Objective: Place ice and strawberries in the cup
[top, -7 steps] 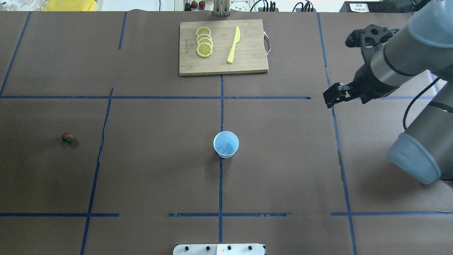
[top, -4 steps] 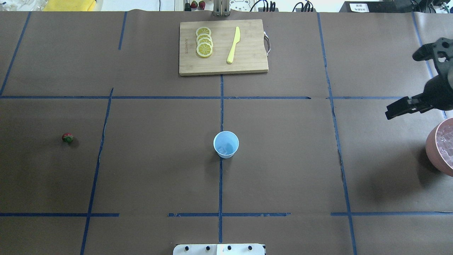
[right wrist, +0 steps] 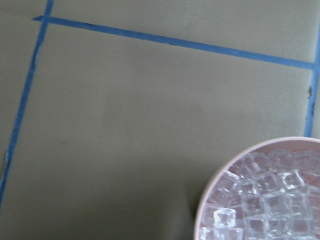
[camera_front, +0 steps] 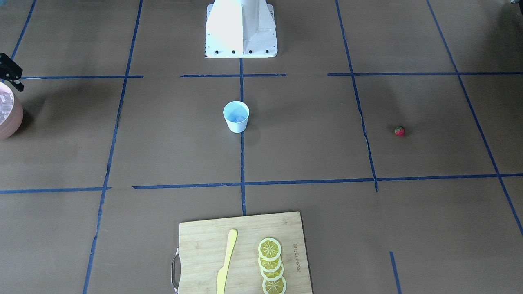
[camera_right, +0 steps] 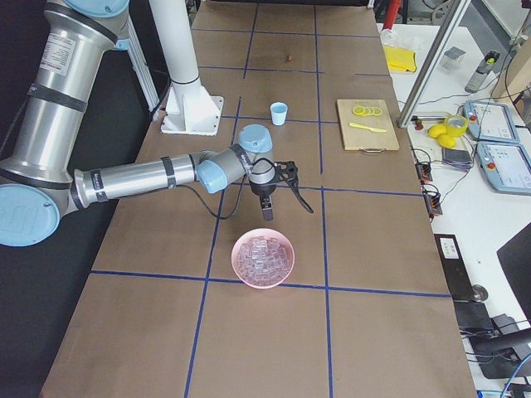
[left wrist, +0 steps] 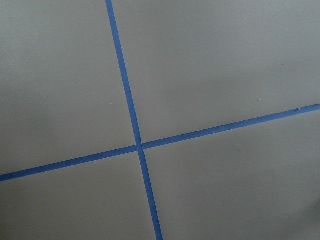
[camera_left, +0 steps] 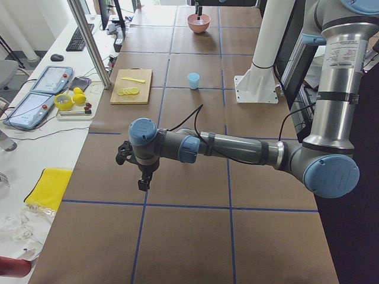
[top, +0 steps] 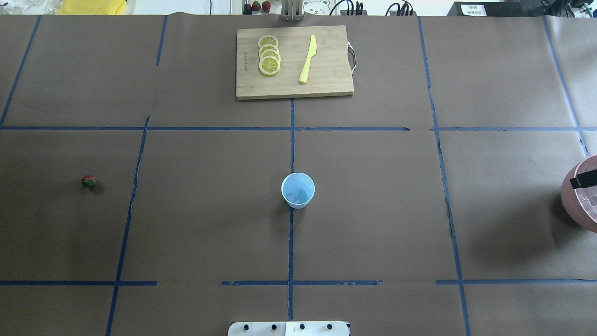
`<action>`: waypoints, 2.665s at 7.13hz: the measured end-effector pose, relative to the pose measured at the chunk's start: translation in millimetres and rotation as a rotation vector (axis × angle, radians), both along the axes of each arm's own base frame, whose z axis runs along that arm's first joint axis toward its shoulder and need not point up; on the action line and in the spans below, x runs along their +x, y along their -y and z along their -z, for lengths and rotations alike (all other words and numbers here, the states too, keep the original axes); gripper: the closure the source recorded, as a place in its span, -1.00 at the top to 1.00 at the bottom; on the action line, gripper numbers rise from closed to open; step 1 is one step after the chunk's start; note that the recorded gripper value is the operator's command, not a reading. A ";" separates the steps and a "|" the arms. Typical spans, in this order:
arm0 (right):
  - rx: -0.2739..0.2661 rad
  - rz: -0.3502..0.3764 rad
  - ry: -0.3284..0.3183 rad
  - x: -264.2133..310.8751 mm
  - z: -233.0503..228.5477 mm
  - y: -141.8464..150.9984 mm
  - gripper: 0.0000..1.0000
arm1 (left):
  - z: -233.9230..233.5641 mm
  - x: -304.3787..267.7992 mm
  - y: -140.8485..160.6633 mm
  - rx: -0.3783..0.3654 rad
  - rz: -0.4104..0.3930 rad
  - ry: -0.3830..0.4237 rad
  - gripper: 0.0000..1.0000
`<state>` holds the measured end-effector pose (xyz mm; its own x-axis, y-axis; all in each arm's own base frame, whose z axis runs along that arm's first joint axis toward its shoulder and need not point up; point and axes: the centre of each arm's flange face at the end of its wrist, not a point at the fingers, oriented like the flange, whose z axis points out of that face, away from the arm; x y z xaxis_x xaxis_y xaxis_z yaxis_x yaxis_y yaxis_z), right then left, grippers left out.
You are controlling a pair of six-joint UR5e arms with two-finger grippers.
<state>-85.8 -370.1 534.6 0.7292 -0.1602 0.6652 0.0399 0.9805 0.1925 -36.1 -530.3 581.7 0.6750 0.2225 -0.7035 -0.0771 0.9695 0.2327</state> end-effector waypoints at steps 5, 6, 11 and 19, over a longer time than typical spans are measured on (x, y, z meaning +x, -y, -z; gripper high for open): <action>-0.070 -0.008 -0.050 23.0 -63.0 -6.1 0.16 | 7.5 0.5 -5.1 0.011 0.001 -0.001 1.00; -0.076 0.001 -0.057 23.2 -70.8 -7.0 0.16 | 8.3 0.6 -5.1 0.012 0.001 -0.002 1.00; -0.076 0.049 -0.074 20.8 -90.8 -5.6 0.16 | 9.7 0.7 -5.2 0.014 0.001 -0.003 1.00; -0.094 0.100 -0.082 2.9 -100.2 -10.5 0.04 | 9.7 0.7 -5.2 0.014 0.001 -0.004 1.00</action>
